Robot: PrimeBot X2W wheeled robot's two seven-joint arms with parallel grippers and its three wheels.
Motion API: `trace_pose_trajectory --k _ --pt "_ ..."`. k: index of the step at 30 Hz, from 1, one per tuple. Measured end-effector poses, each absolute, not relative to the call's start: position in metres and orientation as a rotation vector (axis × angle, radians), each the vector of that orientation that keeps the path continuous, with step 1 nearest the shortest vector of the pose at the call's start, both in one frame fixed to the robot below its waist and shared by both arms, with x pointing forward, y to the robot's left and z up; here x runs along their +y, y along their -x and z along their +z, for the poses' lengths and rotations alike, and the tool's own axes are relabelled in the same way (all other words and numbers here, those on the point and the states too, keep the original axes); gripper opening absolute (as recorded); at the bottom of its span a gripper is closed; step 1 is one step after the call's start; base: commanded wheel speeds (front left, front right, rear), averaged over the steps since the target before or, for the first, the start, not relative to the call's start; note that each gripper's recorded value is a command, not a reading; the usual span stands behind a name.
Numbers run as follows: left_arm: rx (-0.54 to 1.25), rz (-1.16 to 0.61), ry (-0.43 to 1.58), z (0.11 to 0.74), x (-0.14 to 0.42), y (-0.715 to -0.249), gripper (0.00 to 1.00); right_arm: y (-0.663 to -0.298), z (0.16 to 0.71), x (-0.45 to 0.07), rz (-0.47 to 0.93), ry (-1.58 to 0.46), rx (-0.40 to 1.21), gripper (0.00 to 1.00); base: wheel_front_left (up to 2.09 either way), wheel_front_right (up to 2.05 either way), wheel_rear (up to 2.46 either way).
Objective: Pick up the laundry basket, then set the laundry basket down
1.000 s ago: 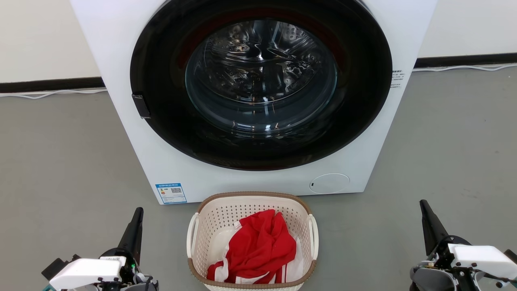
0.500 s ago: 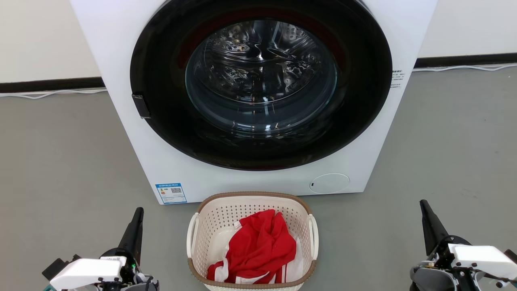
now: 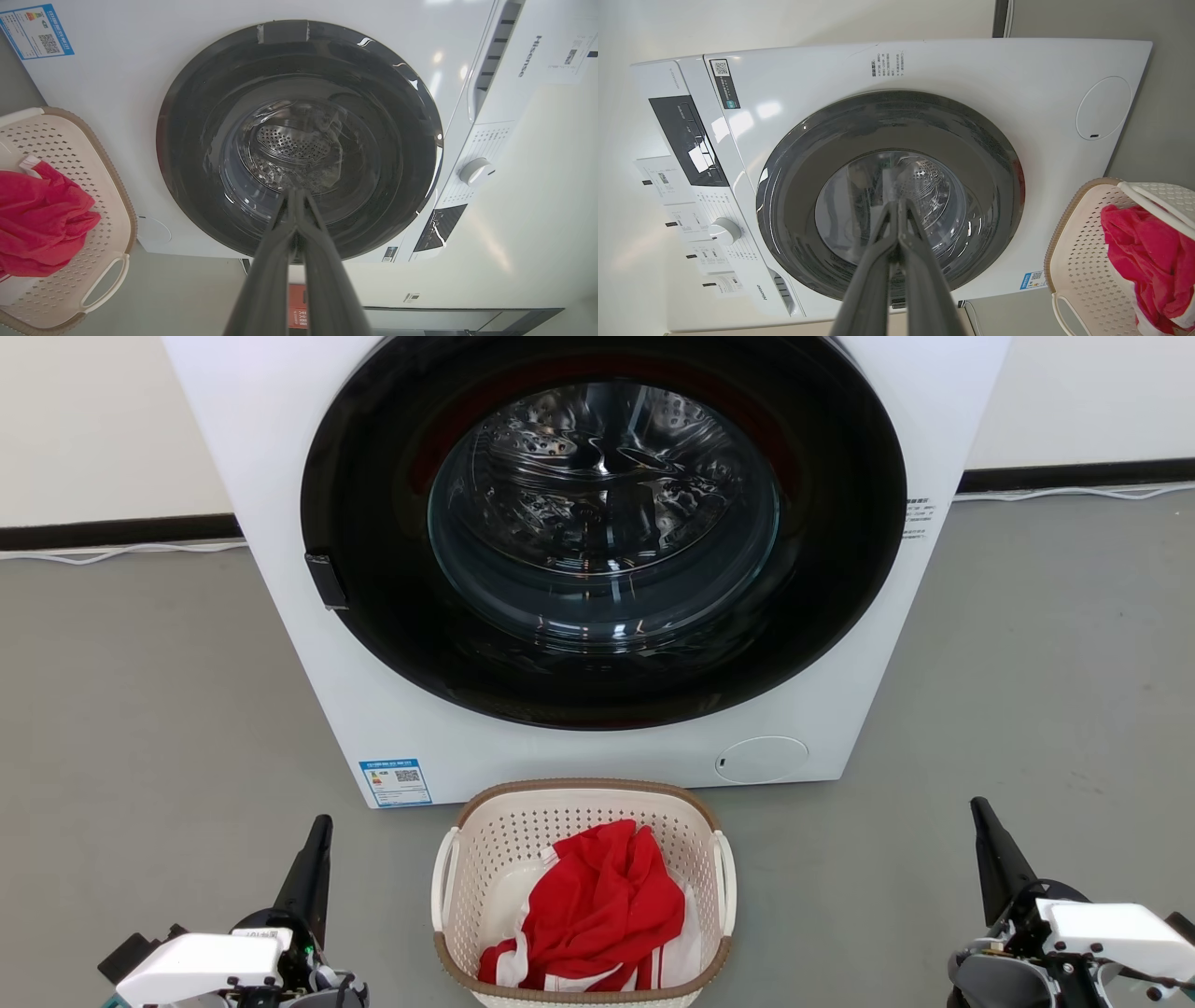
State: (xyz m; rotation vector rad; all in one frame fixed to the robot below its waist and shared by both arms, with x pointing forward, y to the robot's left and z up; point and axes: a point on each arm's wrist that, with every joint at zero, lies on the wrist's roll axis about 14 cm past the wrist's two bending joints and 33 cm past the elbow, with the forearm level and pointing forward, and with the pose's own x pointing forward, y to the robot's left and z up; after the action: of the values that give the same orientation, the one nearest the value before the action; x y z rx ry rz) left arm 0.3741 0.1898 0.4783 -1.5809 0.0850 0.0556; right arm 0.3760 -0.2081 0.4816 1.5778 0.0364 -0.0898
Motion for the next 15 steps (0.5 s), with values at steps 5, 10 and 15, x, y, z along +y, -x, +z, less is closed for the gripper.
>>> trace_pose_trajectory --k 5,10,15 --pt "0.084 0.056 1.582 0.4783 0.1898 -0.3741 0.0 -0.376 0.4816 -0.2082 -0.09 -1.578 0.036 0.0 0.0 0.0 0.0" --pt "0.084 0.057 1.581 0.4783 0.1901 -0.3741 0.0 -0.376 0.4816 -0.2077 -0.088 -1.579 0.038 0.0 0.0 0.0 0.0" --pt "0.083 0.057 1.581 0.4783 0.1903 -0.3741 0.0 -0.376 0.4816 -0.2078 -0.088 -1.579 0.038 0.0 0.0 0.0 0.0"
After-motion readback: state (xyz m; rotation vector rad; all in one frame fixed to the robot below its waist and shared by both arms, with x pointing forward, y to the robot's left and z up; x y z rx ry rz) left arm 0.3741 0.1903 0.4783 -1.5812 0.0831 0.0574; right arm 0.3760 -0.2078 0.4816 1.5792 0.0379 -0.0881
